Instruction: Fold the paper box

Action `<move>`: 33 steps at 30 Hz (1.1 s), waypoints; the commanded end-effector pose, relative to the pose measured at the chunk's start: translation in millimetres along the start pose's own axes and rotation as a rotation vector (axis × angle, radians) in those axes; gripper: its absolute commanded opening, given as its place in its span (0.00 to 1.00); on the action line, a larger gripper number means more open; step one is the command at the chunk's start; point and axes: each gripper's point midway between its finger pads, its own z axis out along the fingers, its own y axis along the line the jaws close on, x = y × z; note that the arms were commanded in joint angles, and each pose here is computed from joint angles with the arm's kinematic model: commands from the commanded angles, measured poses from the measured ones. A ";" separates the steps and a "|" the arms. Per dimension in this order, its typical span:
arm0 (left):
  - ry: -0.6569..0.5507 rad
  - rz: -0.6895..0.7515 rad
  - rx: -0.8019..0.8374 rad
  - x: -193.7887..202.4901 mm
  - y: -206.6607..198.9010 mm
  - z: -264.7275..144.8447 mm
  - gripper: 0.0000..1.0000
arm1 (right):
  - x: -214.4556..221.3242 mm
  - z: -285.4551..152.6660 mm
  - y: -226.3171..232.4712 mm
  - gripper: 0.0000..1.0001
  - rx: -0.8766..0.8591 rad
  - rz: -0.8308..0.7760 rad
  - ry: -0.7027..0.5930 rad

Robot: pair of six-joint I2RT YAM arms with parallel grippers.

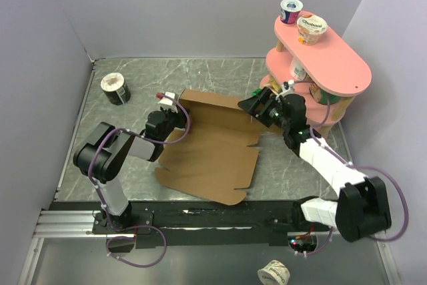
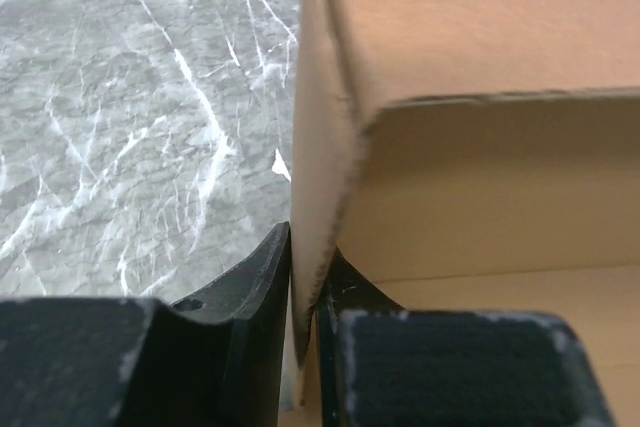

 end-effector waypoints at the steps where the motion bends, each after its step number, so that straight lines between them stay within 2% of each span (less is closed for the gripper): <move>1: -0.046 -0.022 0.003 -23.7 -6.4 1.0 0.14 | -15.1 -28.0 -1.1 1.00 0.056 -0.178 -0.064; 6: -0.033 -0.002 -0.037 -27.4 -0.6 -8.9 0.13 | -26.9 -66.3 12.4 1.00 0.051 -0.340 -0.128; 10: -0.017 0.059 -0.099 -32.1 10.3 -22.5 0.11 | -60.4 -96.4 37.3 1.00 0.062 -0.461 -0.213; 14: -0.031 0.085 -0.134 -42.6 14.5 -40.8 0.11 | -90.2 -101.9 47.4 1.00 0.060 -0.516 -0.243; 15: -0.003 0.090 -0.143 -35.2 17.3 -45.7 0.11 | -91.0 -100.8 50.4 0.99 0.034 -0.528 -0.235; 19: 0.013 0.067 -0.161 -34.8 20.0 -55.7 0.11 | -105.3 -98.8 46.0 0.98 -0.004 -0.507 -0.266; 24: -0.006 0.034 -0.178 -38.2 24.2 -64.7 0.11 | -110.9 -81.4 20.6 0.90 0.035 -0.489 -0.264; 26: -0.016 0.030 -0.176 -41.4 24.6 -66.5 0.11 | -100.9 -68.1 1.0 0.87 0.058 -0.457 -0.221; 33: -0.045 0.015 -0.179 -49.3 25.8 -73.9 0.11 | -79.9 -42.4 -19.0 0.80 0.003 -0.369 -0.176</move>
